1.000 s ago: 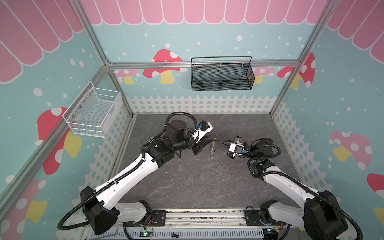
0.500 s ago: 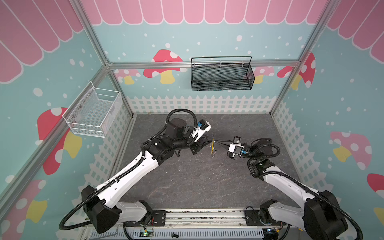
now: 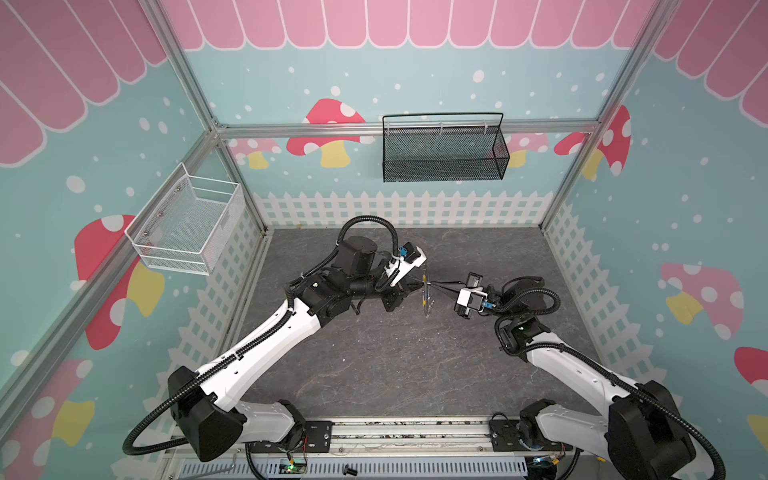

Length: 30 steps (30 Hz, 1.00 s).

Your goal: Put the keys on the keyring

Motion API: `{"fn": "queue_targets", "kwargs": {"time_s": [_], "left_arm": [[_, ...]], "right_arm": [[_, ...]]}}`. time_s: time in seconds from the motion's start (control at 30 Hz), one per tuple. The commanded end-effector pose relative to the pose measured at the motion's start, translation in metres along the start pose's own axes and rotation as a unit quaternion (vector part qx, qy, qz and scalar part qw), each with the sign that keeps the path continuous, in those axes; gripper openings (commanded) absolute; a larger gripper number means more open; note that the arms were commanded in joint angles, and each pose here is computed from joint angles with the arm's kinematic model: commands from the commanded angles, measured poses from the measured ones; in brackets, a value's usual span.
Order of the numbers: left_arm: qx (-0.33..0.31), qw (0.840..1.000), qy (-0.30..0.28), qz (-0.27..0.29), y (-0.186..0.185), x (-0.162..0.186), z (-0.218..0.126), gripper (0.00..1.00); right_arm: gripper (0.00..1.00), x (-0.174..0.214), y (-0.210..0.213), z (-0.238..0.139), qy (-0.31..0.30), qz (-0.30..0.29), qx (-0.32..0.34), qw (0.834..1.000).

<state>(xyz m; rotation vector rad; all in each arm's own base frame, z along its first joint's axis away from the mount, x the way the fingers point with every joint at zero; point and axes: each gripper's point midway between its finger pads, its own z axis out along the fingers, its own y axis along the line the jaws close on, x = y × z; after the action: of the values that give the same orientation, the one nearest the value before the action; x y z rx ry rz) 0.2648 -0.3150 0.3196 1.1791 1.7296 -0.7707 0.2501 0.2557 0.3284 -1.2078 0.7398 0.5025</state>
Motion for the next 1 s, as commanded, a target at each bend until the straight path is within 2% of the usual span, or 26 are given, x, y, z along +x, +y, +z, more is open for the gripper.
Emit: {"fn": "queue_targets", "kwargs": {"time_s": [0.0,0.3,0.77,0.8,0.9,0.97], "left_arm": [[0.009,1.000,-0.001,0.008,0.000,-0.004,-0.001,0.03],[0.034,0.999,-0.003,0.014,-0.004,-0.004,0.001,0.00],[0.110,0.994,-0.023,0.011,-0.024,-0.015,0.012,0.00],[0.110,0.994,-0.025,0.014,-0.024,-0.016,0.011,0.03],[0.082,0.996,-0.026,0.022,-0.017,-0.015,0.009,0.27],[0.049,0.998,-0.029,0.035,-0.010,-0.013,0.002,0.33]], "right_arm": [[0.00,-0.024,0.002,-0.001,-0.041,-0.029,-0.018,0.999],[0.00,-0.036,0.013,-0.004,-0.070,-0.034,-0.047,0.996],[0.00,-0.031,0.011,-0.002,-0.071,-0.013,-0.039,0.997],[0.00,-0.030,0.010,-0.001,-0.070,-0.012,-0.038,0.997],[0.00,-0.026,0.011,-0.002,-0.065,-0.010,-0.035,0.997],[0.00,-0.024,0.010,-0.002,-0.061,-0.009,-0.030,0.998]]}}
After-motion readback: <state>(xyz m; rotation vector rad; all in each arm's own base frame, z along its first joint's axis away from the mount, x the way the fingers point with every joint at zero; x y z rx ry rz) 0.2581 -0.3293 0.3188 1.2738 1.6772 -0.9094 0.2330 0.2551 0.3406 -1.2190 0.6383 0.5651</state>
